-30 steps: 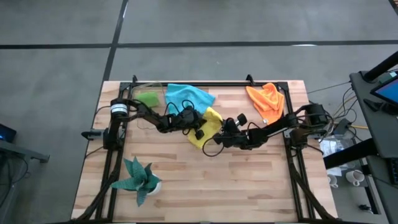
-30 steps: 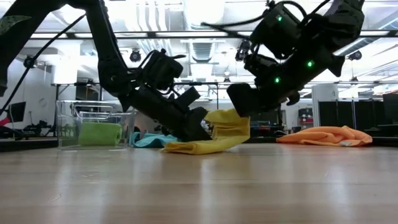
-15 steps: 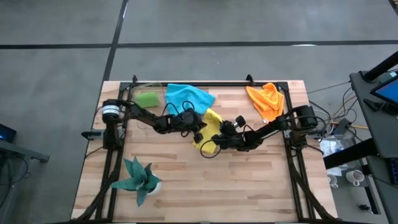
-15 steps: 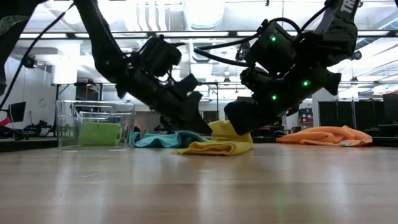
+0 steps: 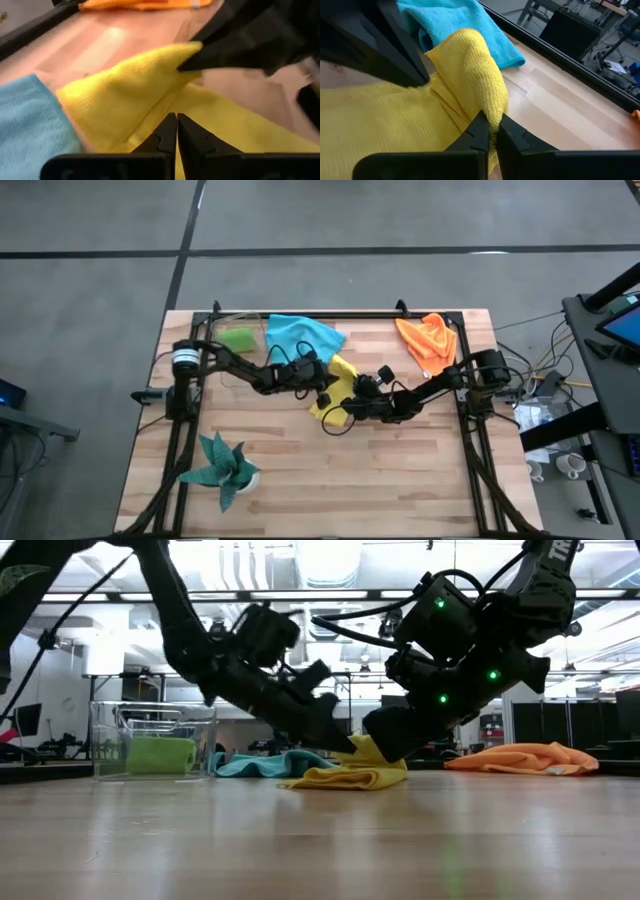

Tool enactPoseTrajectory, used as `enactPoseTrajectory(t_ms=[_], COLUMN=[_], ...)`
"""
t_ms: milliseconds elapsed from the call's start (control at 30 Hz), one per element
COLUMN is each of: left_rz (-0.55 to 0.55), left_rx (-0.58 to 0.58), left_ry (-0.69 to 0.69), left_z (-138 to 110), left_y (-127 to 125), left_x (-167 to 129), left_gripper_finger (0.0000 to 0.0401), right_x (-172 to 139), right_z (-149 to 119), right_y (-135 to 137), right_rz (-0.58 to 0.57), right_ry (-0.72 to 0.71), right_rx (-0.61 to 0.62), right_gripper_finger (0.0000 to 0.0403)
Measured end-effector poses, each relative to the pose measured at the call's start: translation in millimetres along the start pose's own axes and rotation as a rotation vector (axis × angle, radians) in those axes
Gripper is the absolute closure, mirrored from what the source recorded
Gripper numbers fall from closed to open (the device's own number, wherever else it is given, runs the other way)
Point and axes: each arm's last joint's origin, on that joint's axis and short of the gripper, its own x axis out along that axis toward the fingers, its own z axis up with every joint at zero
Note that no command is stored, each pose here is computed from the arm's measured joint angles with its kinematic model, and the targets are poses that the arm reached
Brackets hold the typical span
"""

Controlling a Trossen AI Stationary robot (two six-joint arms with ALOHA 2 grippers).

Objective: Roll microfiber towels into tight, uniform cylinder then place into a basket
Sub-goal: Roll the yellow microfiber towel

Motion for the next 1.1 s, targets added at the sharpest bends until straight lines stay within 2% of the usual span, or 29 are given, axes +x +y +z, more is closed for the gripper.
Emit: enactPoseTrajectory(t_ms=[167,267,433,667,800,1000,1100], left_rz=[0.027,0.068,0.089,0.091,0.076,0.074,0.071], left_rx=[0.004,0.012,0.009,0.048,0.098,0.115,0.152], left_ry=[-0.001,0.014,0.028,0.039,0.091,0.181,0.203], left_z=[-1.1,-5.7,-15.4,-13.5,-12.1,-6.8,3.9], left_y=[6.6,13.1,18.3,19.4,18.6,19.8,20.1], left_x=[18.6,24.0,30.8,28.5,24.1,10.5,0.5], left_gripper_finger=[0.0401,0.0401,0.0401,0.0401,0.0401,0.0401,0.0401], right_x=[-0.6,-2.6,-3.7,-3.9,-4.2,-4.6,-4.6], right_z=[-0.6,-1.7,-2.9,-5.1,-5.9,-6.6,-6.7], right_y=[0.4,1.7,5.1,6.1,7.3,8.0,8.0], right_rz=[0.008,0.021,0.124,0.192,0.241,0.27,0.271], right_ry=[0.004,0.005,0.039,0.056,0.065,0.072,0.072], right_rx=[-0.008,-0.052,-0.128,-0.252,-0.313,-0.344,-0.344], right_gripper_finger=[0.0391,0.0391,0.0391,0.0391,0.0391,0.0391,0.0391])
